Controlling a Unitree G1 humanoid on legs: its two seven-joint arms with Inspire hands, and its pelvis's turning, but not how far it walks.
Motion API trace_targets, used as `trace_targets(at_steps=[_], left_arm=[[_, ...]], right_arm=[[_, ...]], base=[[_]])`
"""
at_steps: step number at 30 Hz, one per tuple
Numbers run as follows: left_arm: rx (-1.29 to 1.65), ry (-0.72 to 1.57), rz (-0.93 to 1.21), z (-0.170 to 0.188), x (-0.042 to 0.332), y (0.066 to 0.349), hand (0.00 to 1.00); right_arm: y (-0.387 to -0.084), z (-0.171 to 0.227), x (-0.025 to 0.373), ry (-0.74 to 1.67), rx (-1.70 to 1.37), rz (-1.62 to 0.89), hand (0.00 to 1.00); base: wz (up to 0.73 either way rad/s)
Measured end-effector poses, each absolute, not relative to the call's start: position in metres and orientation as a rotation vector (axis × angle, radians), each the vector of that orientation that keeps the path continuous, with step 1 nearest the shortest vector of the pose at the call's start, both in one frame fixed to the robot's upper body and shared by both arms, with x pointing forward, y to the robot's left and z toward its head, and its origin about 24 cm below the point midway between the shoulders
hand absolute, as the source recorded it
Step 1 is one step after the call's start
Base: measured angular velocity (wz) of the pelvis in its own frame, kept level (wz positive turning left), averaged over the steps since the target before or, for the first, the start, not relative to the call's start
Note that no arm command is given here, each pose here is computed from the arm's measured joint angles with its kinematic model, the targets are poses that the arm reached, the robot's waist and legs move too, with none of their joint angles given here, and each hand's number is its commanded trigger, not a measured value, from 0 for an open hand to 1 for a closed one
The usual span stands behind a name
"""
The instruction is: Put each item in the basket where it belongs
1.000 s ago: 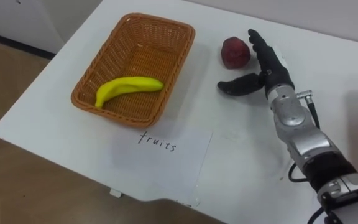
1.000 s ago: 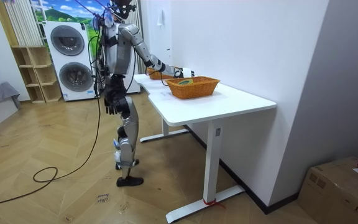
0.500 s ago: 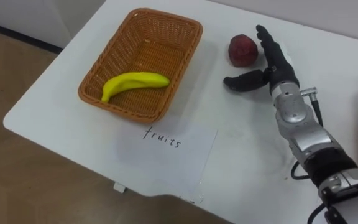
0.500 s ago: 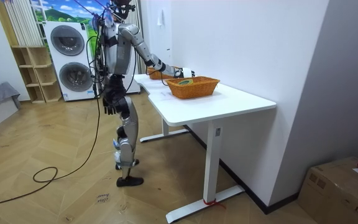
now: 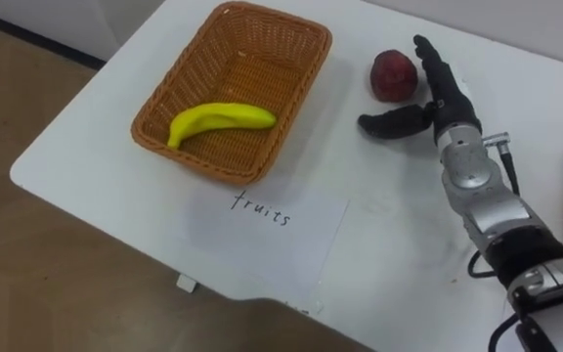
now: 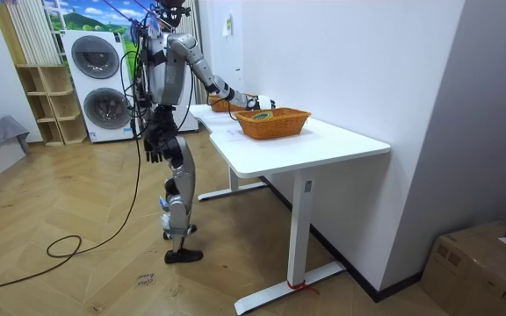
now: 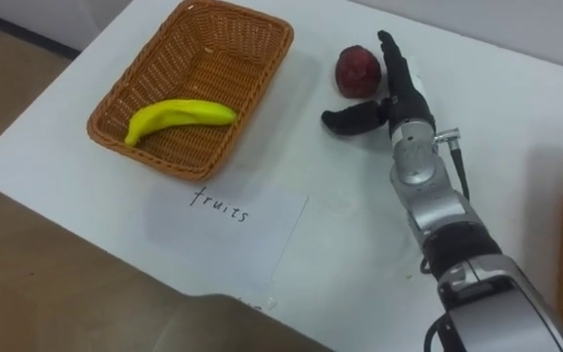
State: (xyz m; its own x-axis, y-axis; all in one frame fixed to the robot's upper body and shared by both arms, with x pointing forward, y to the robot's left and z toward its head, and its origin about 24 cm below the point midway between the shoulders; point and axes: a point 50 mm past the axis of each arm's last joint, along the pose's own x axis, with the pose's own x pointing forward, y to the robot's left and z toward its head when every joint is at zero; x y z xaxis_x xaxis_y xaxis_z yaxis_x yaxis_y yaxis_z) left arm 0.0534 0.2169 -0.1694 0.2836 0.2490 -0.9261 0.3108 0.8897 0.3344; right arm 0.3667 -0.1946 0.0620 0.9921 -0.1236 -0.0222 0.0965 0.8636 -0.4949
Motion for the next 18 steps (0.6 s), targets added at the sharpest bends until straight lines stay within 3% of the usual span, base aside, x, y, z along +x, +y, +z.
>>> trace_targets(at_steps=[1, 3, 18], left_arm=[[0.510, 1.298, -0.043, -0.169, 0.054, 0.218, 0.00], [0.511, 1.296, -0.042, -0.169, 0.054, 0.218, 0.00], [0.500, 1.290, -0.030, -0.168, 0.055, 0.222, 0.00]], right_arm=[[-0.195, 0.062, 0.366, 0.055, -0.523, -0.118, 0.55], [-0.195, 0.061, 0.366, 0.055, -0.536, -0.116, 1.00], [-0.213, 0.073, 0.371, 0.047, -0.569, -0.180, 1.00]], base=[[0.00], [0.00], [0.00]])
